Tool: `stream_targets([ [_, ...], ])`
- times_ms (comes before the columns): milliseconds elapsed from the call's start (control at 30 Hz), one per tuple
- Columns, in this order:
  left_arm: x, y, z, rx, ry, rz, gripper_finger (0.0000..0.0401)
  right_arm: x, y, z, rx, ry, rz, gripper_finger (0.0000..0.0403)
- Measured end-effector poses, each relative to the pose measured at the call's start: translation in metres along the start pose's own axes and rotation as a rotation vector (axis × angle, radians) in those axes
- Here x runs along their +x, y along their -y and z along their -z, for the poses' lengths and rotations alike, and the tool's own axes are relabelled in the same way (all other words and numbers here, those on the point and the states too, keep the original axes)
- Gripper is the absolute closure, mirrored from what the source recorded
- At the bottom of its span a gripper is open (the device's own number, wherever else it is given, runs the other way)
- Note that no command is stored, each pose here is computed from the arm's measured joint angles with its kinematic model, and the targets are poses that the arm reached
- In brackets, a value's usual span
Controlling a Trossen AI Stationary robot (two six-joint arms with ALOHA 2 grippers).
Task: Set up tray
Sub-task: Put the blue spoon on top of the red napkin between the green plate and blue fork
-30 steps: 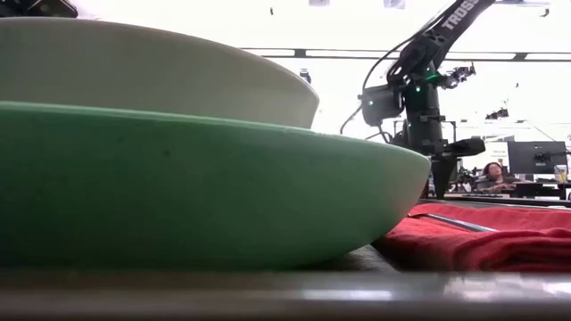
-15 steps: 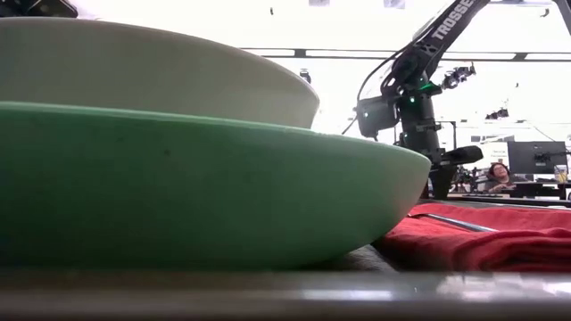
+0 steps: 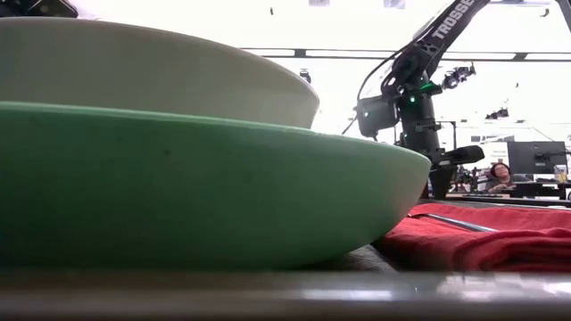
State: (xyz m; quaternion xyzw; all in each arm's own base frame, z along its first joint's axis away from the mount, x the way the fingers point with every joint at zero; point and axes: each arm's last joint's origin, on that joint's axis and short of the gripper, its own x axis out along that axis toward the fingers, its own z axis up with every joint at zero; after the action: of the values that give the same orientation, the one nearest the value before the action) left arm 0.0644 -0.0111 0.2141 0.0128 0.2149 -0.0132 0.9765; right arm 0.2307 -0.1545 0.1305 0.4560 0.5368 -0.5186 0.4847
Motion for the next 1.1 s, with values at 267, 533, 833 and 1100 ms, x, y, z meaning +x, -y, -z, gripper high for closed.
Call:
stream_targets([
  [267, 0.000, 0.000, 0.000, 0.000, 0.000, 0.000, 0.0327, 0.001, 0.001, 0.000, -0.009, 0.015, 0.021, 0.0394],
  [533, 0.000, 0.000, 0.000, 0.000, 0.000, 0.000, 0.0327, 0.001, 0.001, 0.000, -0.008, 0.022, 0.030, 0.0400],
  [833, 0.000, 0.000, 0.000, 0.000, 0.000, 0.000, 0.0327, 0.000, 0.002, 0.000, -0.005, 0.019, 0.041, 0.0401],
  [1100, 0.000, 0.000, 0.000, 0.001, -0.004, 0.001, 0.0327, -0.011, -0.002, -0.004, -0.006, 0.023, 0.060, 0.0402],
])
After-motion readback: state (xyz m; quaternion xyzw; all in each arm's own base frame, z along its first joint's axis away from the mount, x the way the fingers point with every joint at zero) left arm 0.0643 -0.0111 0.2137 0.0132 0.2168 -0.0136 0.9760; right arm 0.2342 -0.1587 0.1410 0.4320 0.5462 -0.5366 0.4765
